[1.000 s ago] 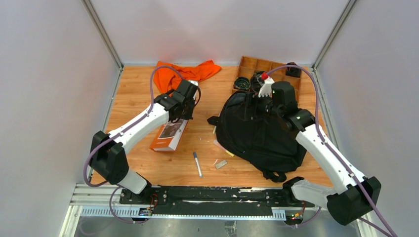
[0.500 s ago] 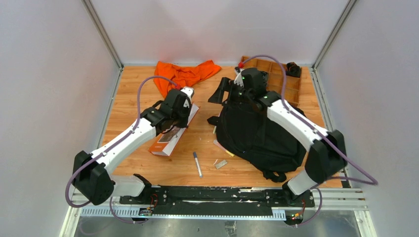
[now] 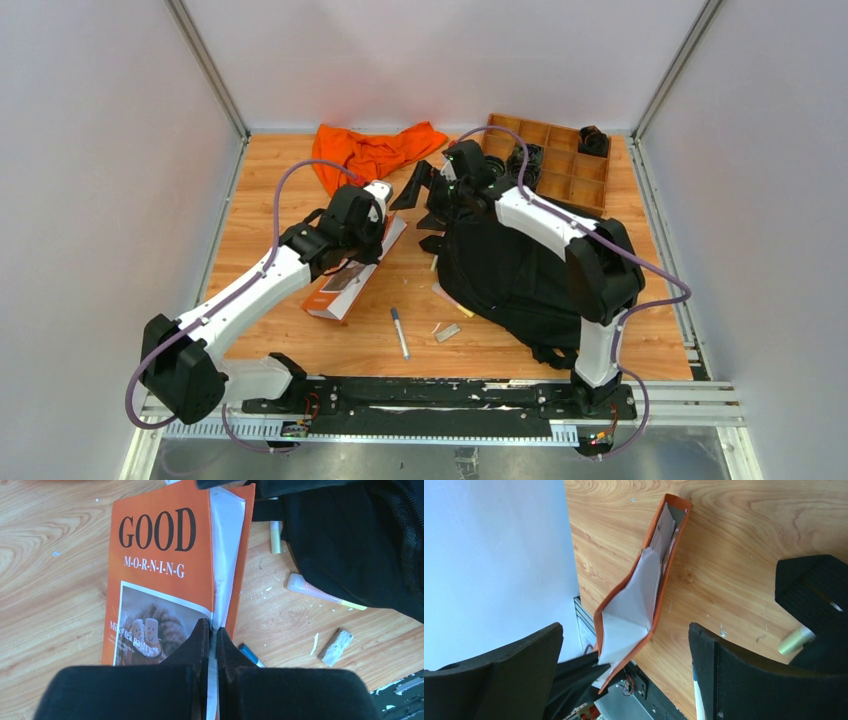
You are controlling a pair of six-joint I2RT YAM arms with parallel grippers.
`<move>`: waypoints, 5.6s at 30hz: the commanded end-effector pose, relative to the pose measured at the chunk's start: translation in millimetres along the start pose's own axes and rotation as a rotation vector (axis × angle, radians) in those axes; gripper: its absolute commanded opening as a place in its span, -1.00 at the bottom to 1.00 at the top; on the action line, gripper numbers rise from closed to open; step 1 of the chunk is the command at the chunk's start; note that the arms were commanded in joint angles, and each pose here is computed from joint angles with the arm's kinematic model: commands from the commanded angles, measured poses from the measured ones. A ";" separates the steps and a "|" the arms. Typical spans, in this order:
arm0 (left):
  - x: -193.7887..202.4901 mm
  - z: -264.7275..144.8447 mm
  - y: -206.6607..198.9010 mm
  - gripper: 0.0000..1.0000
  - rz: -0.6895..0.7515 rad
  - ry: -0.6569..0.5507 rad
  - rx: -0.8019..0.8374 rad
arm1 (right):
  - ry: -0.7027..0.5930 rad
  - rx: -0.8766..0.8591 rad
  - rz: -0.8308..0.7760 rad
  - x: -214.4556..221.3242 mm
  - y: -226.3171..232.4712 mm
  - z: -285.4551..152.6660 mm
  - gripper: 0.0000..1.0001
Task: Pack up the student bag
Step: Pick up the book from the center of the board, then place the book in the student bag.
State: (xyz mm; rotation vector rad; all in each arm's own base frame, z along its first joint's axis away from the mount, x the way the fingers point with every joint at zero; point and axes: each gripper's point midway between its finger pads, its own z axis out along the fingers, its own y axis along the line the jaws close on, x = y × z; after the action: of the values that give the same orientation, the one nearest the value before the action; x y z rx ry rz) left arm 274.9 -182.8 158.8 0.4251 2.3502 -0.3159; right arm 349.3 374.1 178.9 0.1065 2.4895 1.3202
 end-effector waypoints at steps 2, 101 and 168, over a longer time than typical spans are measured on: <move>-6.9 -1.7 -8.4 -1.00 -0.004 -0.034 0.045 | 0.063 0.014 0.063 12.4 13.6 14.5 0.99; -35.5 -66.0 50.2 1.00 -1.221 -0.279 0.461 | -0.445 -0.535 0.099 -69.3 52.2 -115.8 -0.46; -52.2 -120.1 117.8 -0.81 -0.971 -0.413 0.181 | -0.232 0.617 -0.633 7.7 -59.9 -126.3 -0.95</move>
State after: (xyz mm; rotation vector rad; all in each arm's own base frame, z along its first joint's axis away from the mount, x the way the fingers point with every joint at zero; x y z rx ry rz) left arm 288.0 -43.1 261.9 -0.7513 1.9730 -0.9582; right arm 304.2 258.1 160.7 -0.4121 2.4459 0.3244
